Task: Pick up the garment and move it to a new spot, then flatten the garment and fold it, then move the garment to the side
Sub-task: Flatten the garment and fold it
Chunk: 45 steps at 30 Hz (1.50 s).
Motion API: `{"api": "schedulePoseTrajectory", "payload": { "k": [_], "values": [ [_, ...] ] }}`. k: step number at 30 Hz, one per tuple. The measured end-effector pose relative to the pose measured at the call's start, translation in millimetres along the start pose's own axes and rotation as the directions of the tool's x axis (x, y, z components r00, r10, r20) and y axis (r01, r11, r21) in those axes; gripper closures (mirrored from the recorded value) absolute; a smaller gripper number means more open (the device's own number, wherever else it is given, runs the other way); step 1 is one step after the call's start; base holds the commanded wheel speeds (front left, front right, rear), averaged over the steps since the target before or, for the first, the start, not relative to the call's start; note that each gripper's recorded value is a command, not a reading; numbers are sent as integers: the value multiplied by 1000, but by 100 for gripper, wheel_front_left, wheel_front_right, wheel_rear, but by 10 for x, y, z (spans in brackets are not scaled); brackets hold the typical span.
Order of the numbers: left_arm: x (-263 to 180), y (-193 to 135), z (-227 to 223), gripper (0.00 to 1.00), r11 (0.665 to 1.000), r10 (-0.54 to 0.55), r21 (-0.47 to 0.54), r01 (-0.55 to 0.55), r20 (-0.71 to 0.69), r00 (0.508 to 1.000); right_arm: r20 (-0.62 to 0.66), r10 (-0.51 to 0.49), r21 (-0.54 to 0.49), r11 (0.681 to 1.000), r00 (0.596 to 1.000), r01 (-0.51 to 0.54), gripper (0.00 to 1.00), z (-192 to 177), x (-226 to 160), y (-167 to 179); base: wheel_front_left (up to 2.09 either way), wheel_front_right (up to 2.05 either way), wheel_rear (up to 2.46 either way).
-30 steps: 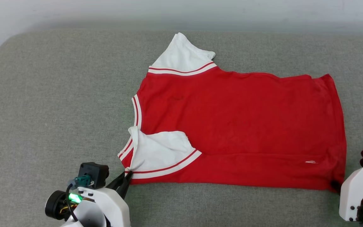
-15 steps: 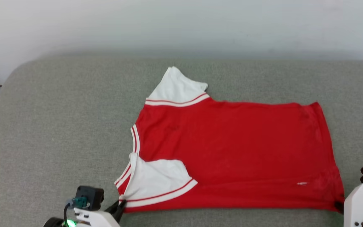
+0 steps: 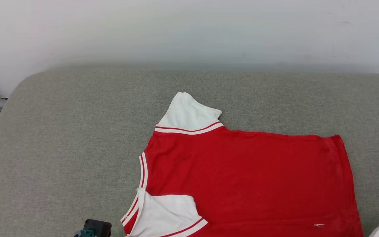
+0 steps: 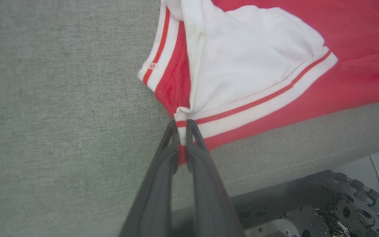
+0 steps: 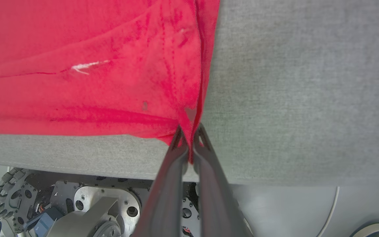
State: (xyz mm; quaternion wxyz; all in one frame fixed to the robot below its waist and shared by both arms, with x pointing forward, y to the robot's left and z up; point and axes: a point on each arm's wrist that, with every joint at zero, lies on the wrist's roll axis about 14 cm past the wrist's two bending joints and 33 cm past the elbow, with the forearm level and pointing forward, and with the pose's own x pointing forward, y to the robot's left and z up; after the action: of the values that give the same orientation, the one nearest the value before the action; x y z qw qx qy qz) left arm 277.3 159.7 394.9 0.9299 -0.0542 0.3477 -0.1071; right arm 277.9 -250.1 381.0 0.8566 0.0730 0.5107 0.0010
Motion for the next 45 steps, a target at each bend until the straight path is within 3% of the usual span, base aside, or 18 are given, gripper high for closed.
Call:
{"api": "schedulePoseTrajectory", "payload": {
  "k": [9, 10, 11, 12, 18, 22, 26, 28, 32, 37, 42, 45],
  "values": [
    [109, 42, -145, 97, 1000, 4, 0, -4, -53, 999, -40, 8, 11, 1000, 999, -7, 100, -109, 86, 52, 0, 0, 0],
    [117, 46, -146, 67, 1000, 5, 0, -5, -52, 999, -41, 8, 12, 1000, 999, -8, 100, -113, 93, 56, 0, 0, 0],
    [125, 56, -144, 25, 1000, 9, 2, -9, -50, 999, -31, 7, 12, 1000, 999, -7, 88, -101, 97, 55, 0, 0, 0],
    [132, 68, -135, 0, 1000, 13, 3, -13, -47, 999, -25, 8, 13, 1000, 1000, -7, 0, -93, 99, 57, 0, 0, 0],
    [123, 92, 51, 0, 1000, 25, 13, -26, 41, 999, 75, 19, -6, 1000, 997, -18, 0, 128, 29, 83, 0, 0, 0],
    [76, 71, 391, 0, 999, 18, 37, -25, 183, 983, 247, 59, -47, 998, 967, -49, 0, 508, -140, 204, 0, 0, 0],
    [-25, 50, 907, 0, 999, 16, 40, -35, 402, 915, 516, 109, -130, 990, 850, -48, 0, 1094, -480, 327, 0, 0, 0],
    [-91, 33, 1103, 0, 997, 5, 63, -41, 495, 869, 582, 138, -136, 988, 801, -72, 0, 1200, -576, 405, 0, 0, 0],
    [-227, -58, 1428, 0, 993, -37, 108, -43, 642, 766, 728, 157, -166, 985, 667, -51, 0, 1464, -836, 465, 0, 0, 0],
    [-303, -128, 1638, 0, 995, -37, 94, -44, 721, 692, 838, 186, -193, 980, 513, -41, 0, 1591, -1045, 597, 0, 0, 0],
    [-407, -222, 1835, 0, 989, -59, 130, -70, 780, 623, 892, 188, -187, 981, 410, -43, 0, 1554, -1093, 691, 0, 0, 0],
    [-398, -232, 1785, 0, 989, -55, 130, -76, 781, 622, 904, 174, -163, 985, 391, -61, 0, 1476, -1020, 707, 0, 0, 0]
  ]
}}
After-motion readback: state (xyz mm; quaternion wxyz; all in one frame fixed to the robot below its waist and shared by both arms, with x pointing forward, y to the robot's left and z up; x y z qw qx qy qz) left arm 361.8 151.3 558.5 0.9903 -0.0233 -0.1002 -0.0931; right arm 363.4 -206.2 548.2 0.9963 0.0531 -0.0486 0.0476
